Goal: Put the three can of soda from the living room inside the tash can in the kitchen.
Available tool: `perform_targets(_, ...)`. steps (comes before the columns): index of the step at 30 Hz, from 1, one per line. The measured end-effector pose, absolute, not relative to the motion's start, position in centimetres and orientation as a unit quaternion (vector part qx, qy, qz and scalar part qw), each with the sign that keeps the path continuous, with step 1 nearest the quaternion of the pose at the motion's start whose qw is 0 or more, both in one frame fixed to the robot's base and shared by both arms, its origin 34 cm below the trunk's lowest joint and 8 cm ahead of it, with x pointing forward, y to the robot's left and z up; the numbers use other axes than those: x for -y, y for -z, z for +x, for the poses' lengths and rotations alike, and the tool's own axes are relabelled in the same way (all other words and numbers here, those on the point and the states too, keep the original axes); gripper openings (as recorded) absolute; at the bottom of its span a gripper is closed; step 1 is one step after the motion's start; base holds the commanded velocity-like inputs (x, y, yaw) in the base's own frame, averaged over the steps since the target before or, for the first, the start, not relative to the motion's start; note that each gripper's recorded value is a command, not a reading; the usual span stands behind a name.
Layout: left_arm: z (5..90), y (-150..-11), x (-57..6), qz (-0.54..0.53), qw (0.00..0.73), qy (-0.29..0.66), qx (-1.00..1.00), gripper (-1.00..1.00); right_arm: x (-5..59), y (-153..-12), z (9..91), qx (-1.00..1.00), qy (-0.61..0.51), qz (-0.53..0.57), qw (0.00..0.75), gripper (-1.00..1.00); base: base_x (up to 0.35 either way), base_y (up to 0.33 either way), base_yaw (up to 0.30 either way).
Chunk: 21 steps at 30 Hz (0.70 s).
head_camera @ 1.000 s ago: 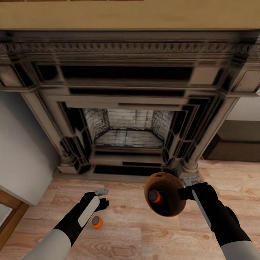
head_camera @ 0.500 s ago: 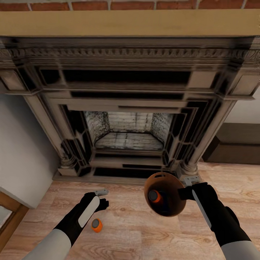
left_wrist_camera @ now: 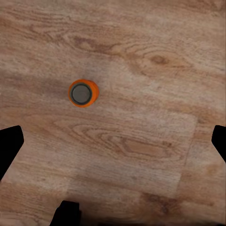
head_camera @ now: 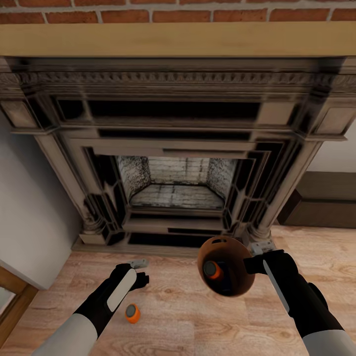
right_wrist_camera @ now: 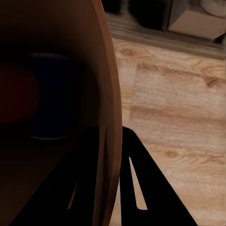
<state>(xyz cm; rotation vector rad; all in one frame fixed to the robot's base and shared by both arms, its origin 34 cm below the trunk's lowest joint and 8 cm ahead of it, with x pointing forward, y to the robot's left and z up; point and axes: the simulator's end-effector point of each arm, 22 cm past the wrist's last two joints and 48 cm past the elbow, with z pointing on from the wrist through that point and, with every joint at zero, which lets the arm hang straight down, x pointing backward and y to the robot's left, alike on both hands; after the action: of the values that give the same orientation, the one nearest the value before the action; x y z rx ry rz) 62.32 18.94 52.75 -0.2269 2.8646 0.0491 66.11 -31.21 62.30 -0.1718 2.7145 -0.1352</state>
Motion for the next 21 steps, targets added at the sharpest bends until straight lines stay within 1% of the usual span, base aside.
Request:
perform_targets(7, 62.33, -52.77, -19.01, -0.078, 0.133, -0.017, -0.988, 1.0, 31.14, -62.34, 66.11, -0.975, 0.047, -0.061, 0.208, -1.0, 0.207, 0.154, -0.011)
perform_targets(13, 62.44, -52.96, -18.92, -0.078, 0.136, -0.016, -0.988, 1.0, 31.05, -62.51, 66.16, -0.975, 0.045, -0.061, 0.21, -1.0, 0.243, 0.185, -0.161)
perform_targets(16, 62.53, -53.09, -18.88, -0.077, 0.139, -0.017, -0.987, 1.0, 31.06, -62.63, 66.19, -0.975, 0.045, -0.061, 0.211, -1.0, 0.195, 0.07, -0.185)
perform_targets(21, 62.6, -53.17, -18.91, -0.078, 0.14, -0.017, -0.987, 1.0, 31.28, -62.75, 66.24, -0.974, 0.05, -0.062, 0.212, -1.0, 0.272, 0.021, -0.061)
